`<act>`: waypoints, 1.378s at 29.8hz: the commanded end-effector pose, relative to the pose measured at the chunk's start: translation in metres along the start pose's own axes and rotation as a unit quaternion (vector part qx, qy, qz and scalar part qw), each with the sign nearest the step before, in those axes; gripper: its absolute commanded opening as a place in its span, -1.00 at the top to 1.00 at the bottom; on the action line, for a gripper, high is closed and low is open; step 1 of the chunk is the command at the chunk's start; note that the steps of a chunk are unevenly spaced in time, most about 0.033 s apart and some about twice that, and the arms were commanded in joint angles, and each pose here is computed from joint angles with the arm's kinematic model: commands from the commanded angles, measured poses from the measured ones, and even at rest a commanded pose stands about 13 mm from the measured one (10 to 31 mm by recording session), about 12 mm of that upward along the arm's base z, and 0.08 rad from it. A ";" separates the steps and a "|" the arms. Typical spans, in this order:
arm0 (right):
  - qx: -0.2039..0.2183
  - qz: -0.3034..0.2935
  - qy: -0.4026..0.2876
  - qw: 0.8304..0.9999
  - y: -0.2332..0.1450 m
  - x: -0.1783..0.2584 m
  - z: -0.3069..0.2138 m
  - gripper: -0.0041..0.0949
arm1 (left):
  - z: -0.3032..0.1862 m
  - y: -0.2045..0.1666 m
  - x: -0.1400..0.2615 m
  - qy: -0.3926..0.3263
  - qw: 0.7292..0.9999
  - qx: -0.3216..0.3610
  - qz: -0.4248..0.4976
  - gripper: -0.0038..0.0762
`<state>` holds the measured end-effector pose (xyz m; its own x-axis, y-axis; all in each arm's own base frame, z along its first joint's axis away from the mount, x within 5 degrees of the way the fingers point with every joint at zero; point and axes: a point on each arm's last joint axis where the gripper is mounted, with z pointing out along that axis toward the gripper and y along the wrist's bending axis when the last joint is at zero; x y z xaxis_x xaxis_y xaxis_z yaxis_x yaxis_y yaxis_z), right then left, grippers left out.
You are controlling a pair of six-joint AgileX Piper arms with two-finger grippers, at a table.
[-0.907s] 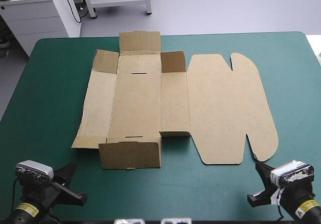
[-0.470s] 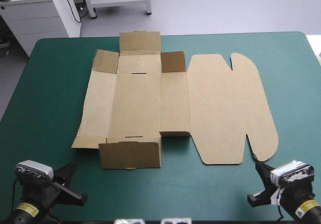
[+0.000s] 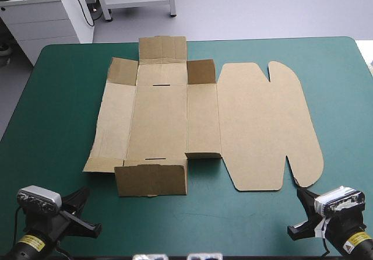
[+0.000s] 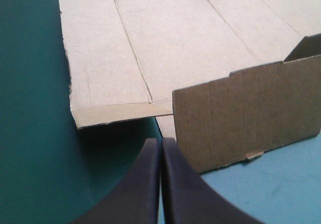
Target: Fold the box
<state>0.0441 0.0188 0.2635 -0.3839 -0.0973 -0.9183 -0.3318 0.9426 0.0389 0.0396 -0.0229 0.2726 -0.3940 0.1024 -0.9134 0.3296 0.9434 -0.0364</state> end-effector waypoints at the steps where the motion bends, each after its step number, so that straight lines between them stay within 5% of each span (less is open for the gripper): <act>1: 0.002 0.000 -0.043 0.999 0.000 -0.014 -0.004 0.96 | -0.005 0.000 -0.022 -0.057 0.998 -0.004 -0.019 0.92; 19: 0.002 0.000 -0.043 0.999 0.000 -0.014 -0.004 0.96 | 0.096 0.034 -0.154 0.089 0.995 -0.044 -0.013 0.92; 25: 0.002 0.000 -0.043 0.999 0.000 -0.014 -0.004 0.96 | 0.138 0.060 -0.160 0.159 0.985 -0.044 -0.060 0.91; 30: 0.002 0.000 -0.043 0.999 0.000 -0.014 -0.004 0.96 | 0.157 0.102 -0.160 0.158 0.975 0.030 -0.155 0.88; 41: 0.002 0.000 -0.043 0.999 0.000 -0.014 -0.004 0.96 | 0.201 0.183 -0.123 0.219 0.926 0.080 -0.296 0.88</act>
<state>0.0441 0.0188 0.2635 -0.3839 -0.0973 -0.9183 -0.3318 0.9426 0.0389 0.3113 0.0722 0.2888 -0.8601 -0.2385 -0.4510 0.0356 0.8538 -0.5193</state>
